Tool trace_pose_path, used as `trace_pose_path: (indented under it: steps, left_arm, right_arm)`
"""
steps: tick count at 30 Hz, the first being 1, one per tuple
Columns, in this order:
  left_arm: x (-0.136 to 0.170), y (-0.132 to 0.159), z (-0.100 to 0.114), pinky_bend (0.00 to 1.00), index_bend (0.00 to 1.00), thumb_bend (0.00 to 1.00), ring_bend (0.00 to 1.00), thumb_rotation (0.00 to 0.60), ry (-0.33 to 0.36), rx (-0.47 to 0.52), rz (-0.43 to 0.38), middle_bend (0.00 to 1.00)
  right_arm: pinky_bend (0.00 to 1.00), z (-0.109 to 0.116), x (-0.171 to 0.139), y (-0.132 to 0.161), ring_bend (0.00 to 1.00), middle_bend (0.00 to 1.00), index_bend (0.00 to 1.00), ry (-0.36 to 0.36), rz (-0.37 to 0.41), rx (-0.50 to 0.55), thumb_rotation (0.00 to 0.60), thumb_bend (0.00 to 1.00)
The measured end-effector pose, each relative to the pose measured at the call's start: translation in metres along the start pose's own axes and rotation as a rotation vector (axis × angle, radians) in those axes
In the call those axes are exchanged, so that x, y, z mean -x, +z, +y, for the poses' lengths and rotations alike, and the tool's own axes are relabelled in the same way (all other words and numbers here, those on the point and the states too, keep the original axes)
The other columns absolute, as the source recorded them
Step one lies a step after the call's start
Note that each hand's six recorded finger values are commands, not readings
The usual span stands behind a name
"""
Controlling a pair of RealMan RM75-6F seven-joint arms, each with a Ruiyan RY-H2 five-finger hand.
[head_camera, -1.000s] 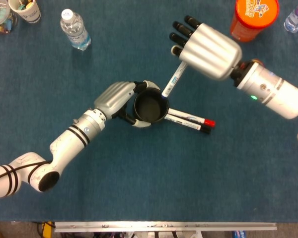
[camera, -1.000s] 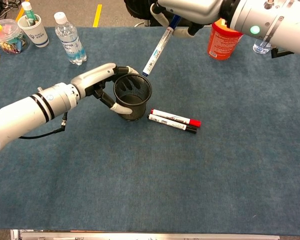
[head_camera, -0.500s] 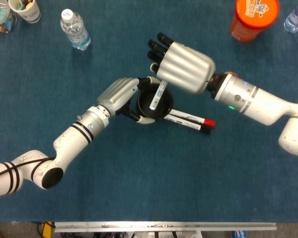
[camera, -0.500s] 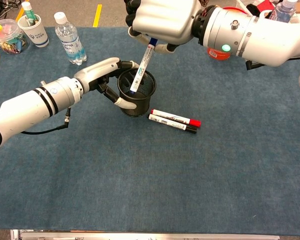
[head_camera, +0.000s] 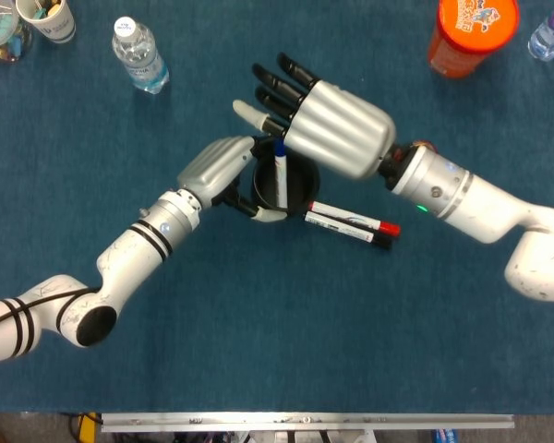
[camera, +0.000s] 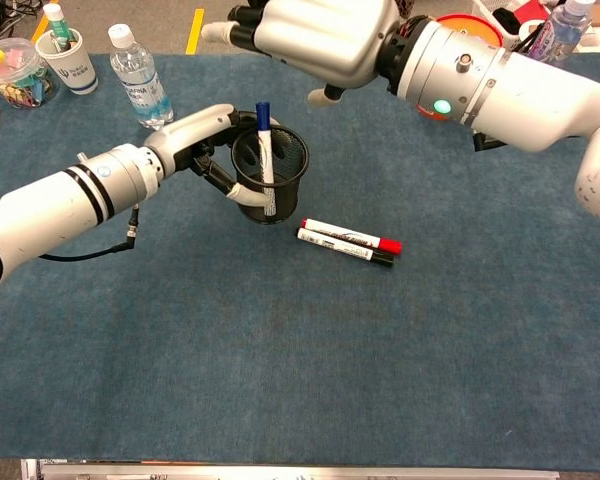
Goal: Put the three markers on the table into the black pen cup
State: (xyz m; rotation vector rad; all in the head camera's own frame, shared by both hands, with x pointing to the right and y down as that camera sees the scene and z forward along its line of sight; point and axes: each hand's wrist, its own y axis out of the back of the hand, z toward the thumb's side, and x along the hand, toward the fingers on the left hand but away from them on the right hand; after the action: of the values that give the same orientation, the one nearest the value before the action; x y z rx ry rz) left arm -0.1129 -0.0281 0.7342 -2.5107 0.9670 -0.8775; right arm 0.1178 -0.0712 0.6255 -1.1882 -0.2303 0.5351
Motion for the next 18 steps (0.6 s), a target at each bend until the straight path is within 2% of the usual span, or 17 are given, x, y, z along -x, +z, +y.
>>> trace_pose_path:
  steps: [3,9,14,18]
  left_arm:
    - [0.002,-0.002,0.006,0.29,0.27,0.15,0.35,0.600,0.014,0.003,0.002,0.37]
    - [0.015,-0.009,0.021,0.29,0.27,0.15,0.35,0.600,0.039,-0.019,0.005,0.37]
    - [0.031,-0.015,0.034,0.29,0.27,0.15,0.35,0.600,0.060,-0.054,0.005,0.37]
    - [0.047,-0.017,0.038,0.29,0.27,0.15,0.35,0.600,0.070,-0.064,0.003,0.37]
  right_arm:
    - [0.19,0.002,-0.007,-0.006,0.10,0.26,0.13,-0.018,-0.039,0.055,0.600,0.03]
    - [0.22,0.000,-0.040,-0.031,0.13,0.30,0.24,0.008,-0.101,0.174,0.600,0.03]
    - [0.23,-0.015,-0.087,-0.046,0.14,0.31,0.27,0.102,-0.122,0.274,0.600,0.03]
    - [0.23,-0.033,-0.123,-0.038,0.14,0.31,0.27,0.206,-0.115,0.333,0.600,0.03]
